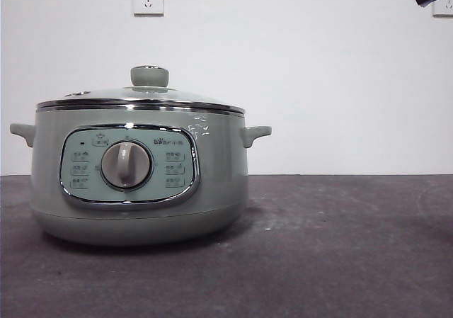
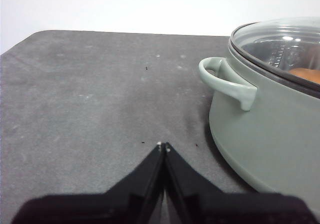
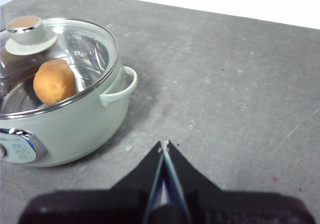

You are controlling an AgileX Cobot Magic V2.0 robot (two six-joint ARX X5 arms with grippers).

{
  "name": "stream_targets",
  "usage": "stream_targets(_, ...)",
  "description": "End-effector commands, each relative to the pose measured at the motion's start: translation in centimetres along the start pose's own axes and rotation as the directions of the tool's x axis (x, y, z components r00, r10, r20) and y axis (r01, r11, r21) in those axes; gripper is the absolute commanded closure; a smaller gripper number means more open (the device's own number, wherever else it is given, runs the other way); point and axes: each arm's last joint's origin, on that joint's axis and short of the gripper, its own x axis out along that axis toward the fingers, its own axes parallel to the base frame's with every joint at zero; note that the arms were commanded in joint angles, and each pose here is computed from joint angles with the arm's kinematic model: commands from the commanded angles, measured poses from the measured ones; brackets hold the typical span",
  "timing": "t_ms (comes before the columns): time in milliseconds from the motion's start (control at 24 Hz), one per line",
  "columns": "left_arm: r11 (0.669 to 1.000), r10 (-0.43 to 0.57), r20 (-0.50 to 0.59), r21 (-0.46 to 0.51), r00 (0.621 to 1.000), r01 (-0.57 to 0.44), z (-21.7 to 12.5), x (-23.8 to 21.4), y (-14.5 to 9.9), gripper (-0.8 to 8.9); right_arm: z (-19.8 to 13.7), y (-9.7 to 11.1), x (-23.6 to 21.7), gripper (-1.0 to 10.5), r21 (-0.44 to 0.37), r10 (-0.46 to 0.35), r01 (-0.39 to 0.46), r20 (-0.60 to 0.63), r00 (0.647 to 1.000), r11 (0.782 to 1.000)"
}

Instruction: Pick up the potato,open the lid,put the potato in the pot,close the lid

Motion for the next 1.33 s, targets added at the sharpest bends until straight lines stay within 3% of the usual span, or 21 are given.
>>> stream_targets(42, 1.000, 0.003, -0.014, -0.009, 1.000, -0.003, -0.5, 0.1, 0.1, 8.16, -0.2, 0.0, 0.1, 9.6, 0.011, -0.001, 0.001, -0.003, 1.000, 1.000)
stream_targets(250, 1.000, 0.004, -0.014, -0.009, 1.000, -0.004, -0.5, 0.1, 0.1, 8.16, -0.2, 0.0, 0.0, 9.6, 0.012, -0.001, 0.001, -0.002, 1.000, 1.000)
stream_targets(375, 1.000, 0.004, -0.013, -0.009, 1.000, -0.004, -0.5, 0.1, 0.1, 8.16, -0.2, -1.0, -0.9, 9.6, -0.075, -0.072, 0.075, 0.047, 0.996, 0.994)
stream_targets(500, 1.000, 0.004, -0.013, -0.009, 1.000, -0.004, -0.5, 0.1, 0.1, 8.16, -1.5, -2.8, -0.9, 9.6, -0.008, -0.098, 0.101, 0.154, 0.983, 0.995)
stream_targets(667, 1.000, 0.005, -0.012, -0.009, 1.000, -0.005, -0.5, 0.1, 0.1, 8.16, -6.1, -4.8, -0.2, 9.6, 0.079, -0.112, 0.094, 0.279, 0.954, 0.993)
stream_targets(875, 1.000, 0.005, -0.012, -0.009, 1.000, -0.005, -0.5, 0.1, 0.1, 8.16, -10.8, -5.5, 0.9, 9.6, 0.187, -0.221, 0.177, 0.243, 0.945, 0.966)
stream_targets(1333, 1.000, 0.005, -0.012, -0.009, 1.000, -0.005, -0.5, 0.1, 0.1, 8.16, -14.8, -5.4, 2.4, 9.6, 0.263, -0.225, 0.168, 0.206, 0.952, 0.950)
